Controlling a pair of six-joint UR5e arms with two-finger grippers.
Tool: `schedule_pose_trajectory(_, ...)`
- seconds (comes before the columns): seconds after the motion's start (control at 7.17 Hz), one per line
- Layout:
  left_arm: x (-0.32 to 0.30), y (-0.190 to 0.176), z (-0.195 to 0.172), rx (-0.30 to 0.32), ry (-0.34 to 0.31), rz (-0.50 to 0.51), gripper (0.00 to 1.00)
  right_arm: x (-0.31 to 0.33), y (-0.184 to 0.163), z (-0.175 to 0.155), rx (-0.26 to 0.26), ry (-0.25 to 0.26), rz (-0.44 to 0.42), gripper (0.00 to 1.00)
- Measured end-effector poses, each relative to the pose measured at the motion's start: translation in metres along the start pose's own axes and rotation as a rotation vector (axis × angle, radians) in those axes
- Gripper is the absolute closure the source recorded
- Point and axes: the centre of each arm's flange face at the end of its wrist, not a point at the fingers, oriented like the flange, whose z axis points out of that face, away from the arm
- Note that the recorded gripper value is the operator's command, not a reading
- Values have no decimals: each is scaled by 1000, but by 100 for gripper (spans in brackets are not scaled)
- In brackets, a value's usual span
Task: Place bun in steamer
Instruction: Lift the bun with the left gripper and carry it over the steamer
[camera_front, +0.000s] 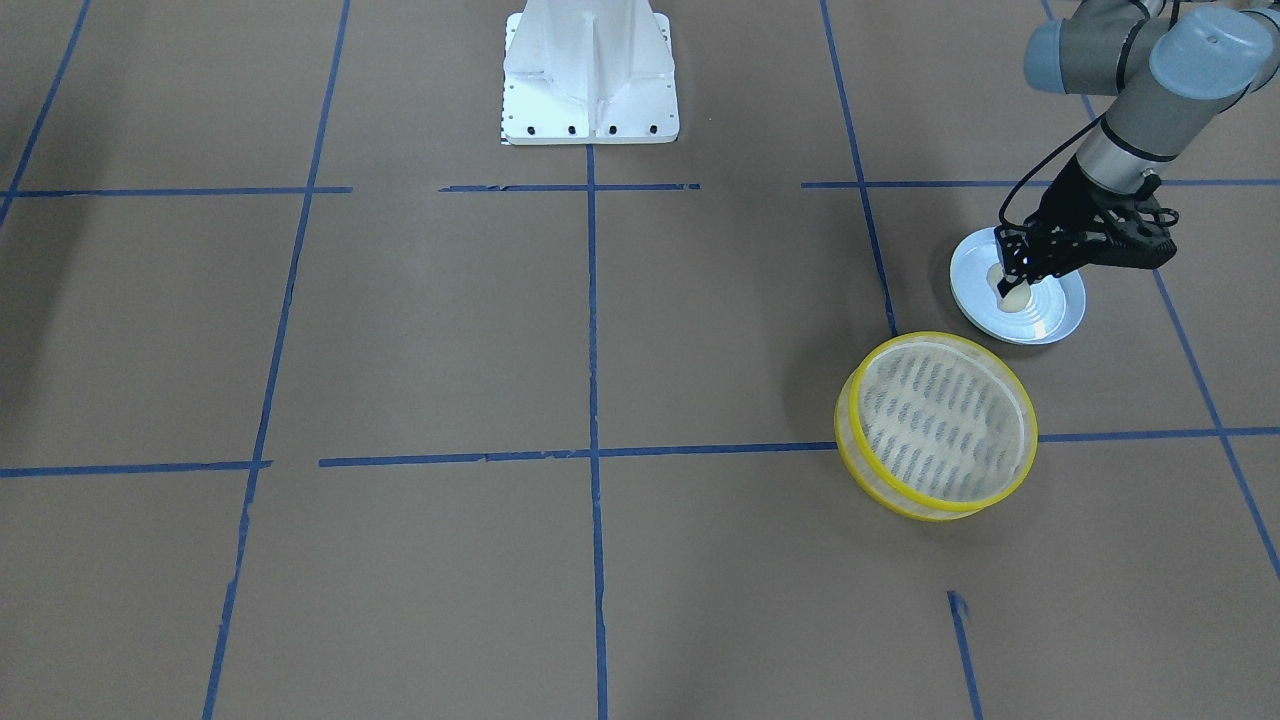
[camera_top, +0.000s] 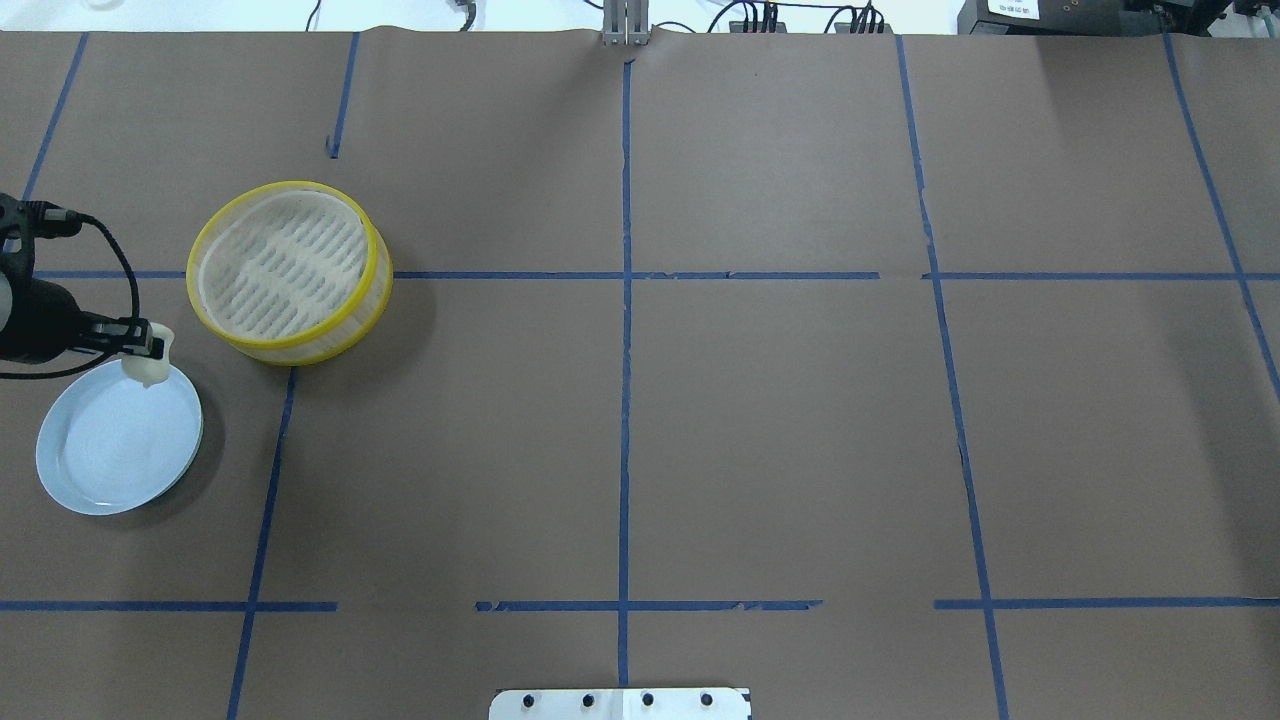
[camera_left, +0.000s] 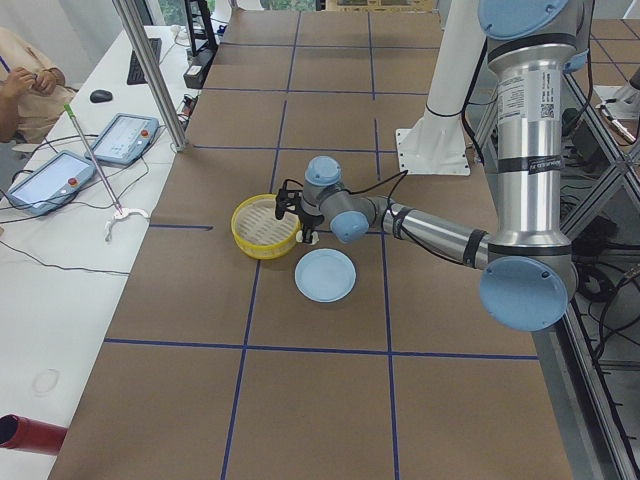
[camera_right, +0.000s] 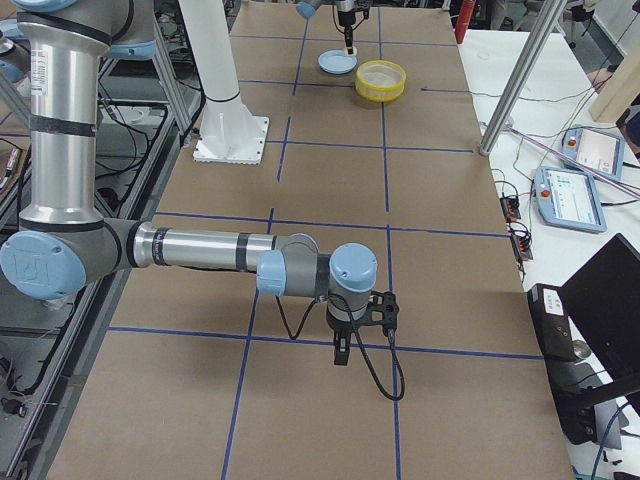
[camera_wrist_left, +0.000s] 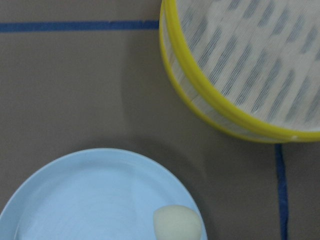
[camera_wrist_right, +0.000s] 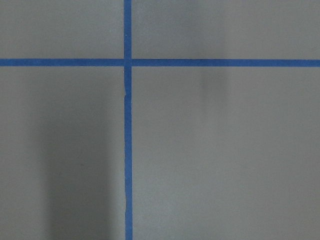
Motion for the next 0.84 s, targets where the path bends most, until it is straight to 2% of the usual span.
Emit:
schedule_pose_trajectory(0.14, 30, -32, 3, 17, 8, -6, 96, 0, 0, 0, 0, 0, 0, 0)
schedule_pose_trajectory(0.42, 97, -104, 31, 4, -31, -35, 96, 0, 0, 0, 0, 0, 0, 0)
schedule_pose_trajectory(0.56, 109, -122, 43, -9, -54, -42, 96, 0, 0, 0, 0, 0, 0, 0)
schedule_pose_trajectory(0.84, 99, -136, 70, -24, -112, -48, 94, 0, 0, 0, 0, 0, 0, 0)
